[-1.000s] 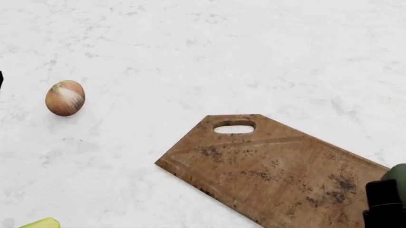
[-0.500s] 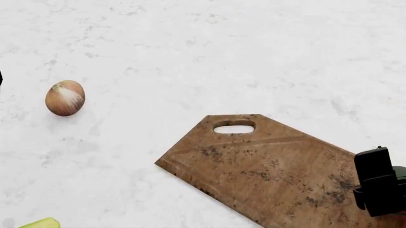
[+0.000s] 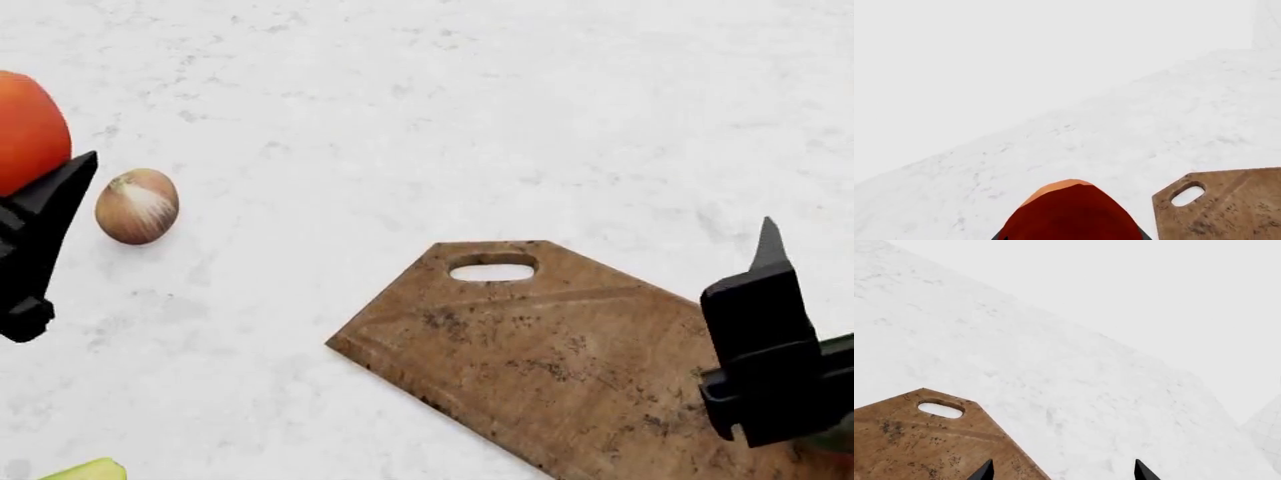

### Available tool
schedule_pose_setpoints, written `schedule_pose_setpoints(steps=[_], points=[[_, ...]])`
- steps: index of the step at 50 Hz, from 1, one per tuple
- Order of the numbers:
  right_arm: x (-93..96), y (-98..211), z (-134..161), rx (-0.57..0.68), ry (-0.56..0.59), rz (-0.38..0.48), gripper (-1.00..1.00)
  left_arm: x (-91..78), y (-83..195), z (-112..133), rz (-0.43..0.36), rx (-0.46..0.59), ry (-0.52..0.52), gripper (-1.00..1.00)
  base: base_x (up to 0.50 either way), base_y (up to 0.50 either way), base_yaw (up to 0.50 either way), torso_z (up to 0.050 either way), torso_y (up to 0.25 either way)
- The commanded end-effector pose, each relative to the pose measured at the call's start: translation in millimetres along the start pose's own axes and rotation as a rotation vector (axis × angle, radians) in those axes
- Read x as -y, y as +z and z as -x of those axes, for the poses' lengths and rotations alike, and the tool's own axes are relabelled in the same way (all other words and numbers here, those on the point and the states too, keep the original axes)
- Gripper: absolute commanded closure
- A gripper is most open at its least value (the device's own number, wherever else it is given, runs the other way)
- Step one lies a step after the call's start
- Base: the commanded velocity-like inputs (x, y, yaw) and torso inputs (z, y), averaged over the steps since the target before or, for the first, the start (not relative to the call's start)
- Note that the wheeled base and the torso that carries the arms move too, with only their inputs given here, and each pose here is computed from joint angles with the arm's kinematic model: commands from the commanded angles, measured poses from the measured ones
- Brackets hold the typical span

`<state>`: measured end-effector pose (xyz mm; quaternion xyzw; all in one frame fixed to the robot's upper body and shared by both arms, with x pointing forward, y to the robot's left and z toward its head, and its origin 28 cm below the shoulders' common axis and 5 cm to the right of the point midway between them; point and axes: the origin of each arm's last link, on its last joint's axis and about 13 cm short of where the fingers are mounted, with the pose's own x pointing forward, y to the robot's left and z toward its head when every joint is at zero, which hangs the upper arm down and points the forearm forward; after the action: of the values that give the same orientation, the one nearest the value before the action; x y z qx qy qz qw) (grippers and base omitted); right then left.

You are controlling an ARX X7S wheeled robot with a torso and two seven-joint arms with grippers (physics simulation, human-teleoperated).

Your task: Place the avocado, onion, tomato and bell pepper on the cutting board.

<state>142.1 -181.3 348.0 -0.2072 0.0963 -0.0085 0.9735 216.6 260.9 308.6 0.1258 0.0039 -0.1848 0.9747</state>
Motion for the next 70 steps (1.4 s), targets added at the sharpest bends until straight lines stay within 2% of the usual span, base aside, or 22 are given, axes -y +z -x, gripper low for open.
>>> schedule_pose_setpoints(steps=[1,9,12,16,25,33,38,45,56,58,59,63,64,70], points=[[-6.8,7.5,24.1,0.104,-0.005,0.013,-1.0,2.6,12.3,-34.5,-0.053,-0.058,-0.08,1.0,0.0,0.0,0.0,0.0,0.0],[-8.6,8.9,30.4,0.141,-0.012,0.018,-1.0,6.1,24.5,-61.1,-0.059,-0.1,-0.155,1.0,0.0,0.0,0.0,0.0,0.001],[-9.6,9.3,31.4,0.154,-0.013,0.013,-1.0,8.6,29.2,-71.8,-0.037,-0.13,-0.2,1.0,0.0,0.0,0.0,0.0,0.0],[-10.5,11.3,34.5,0.177,-0.015,0.008,-1.0,16.0,37.5,-85.1,-0.077,-0.134,-0.245,1.0,0.0,0.0,0.0,0.0,0.0],[-9.3,10.7,35.2,0.189,-0.02,-0.009,-1.0,29.5,46.6,-118.1,-0.065,-0.175,-0.331,1.0,0.0,0.0,0.0,0.0,0.0],[-9.1,10.9,37.2,0.197,-0.023,-0.013,-1.0,44.3,56.4,-147.9,-0.082,-0.166,-0.394,1.0,0.0,0.0,0.0,0.0,0.0],[-9.4,10.3,36.2,0.198,-0.022,-0.018,-1.0,54.5,56.1,-162.1,-0.068,-0.138,-0.436,1.0,0.0,0.0,0.0,0.0,0.002],[-9.4,12.2,39.0,0.194,-0.029,-0.009,-1.0,68.0,55.0,-186.2,-0.091,-0.146,-0.469,1.0,0.0,0.0,0.0,0.0,0.0],[-11.5,11.3,37.5,0.191,-0.02,-0.021,-1.0,87.8,43.9,-217.3,-0.053,-0.121,-0.476,1.0,0.0,0.0,0.0,0.0,0.0],[-11.7,10.6,38.7,0.191,-0.02,-0.024,-1.0,91.5,41.8,-221.6,-0.016,-0.085,-0.46,1.0,0.0,0.0,0.0,0.0,0.0],[-11.6,10.4,39.2,0.19,-0.022,-0.024,-1.0,93.1,40.9,-223.1,-0.031,-0.07,-0.462,1.0,0.0,0.0,0.0,0.0,0.0],[-11.1,9.0,41.3,0.188,-0.024,-0.025,-1.0,97.1,31.5,-227.7,-0.001,-0.042,-0.45,1.0,0.0,0.0,0.0,0.0,0.0],[-11.7,8.1,41.1,0.186,-0.024,-0.027,-1.0,97.8,28.5,-228.7,0.036,-0.037,-0.435,1.0,0.0,0.0,0.0,0.0,0.0],[-11.7,12.0,41.9,0.191,-0.02,-0.025,-1.0,106.2,15.5,-231.6,0.089,0.009,-0.386,1.0,0.0,0.0,0.0,0.0,0.002]])
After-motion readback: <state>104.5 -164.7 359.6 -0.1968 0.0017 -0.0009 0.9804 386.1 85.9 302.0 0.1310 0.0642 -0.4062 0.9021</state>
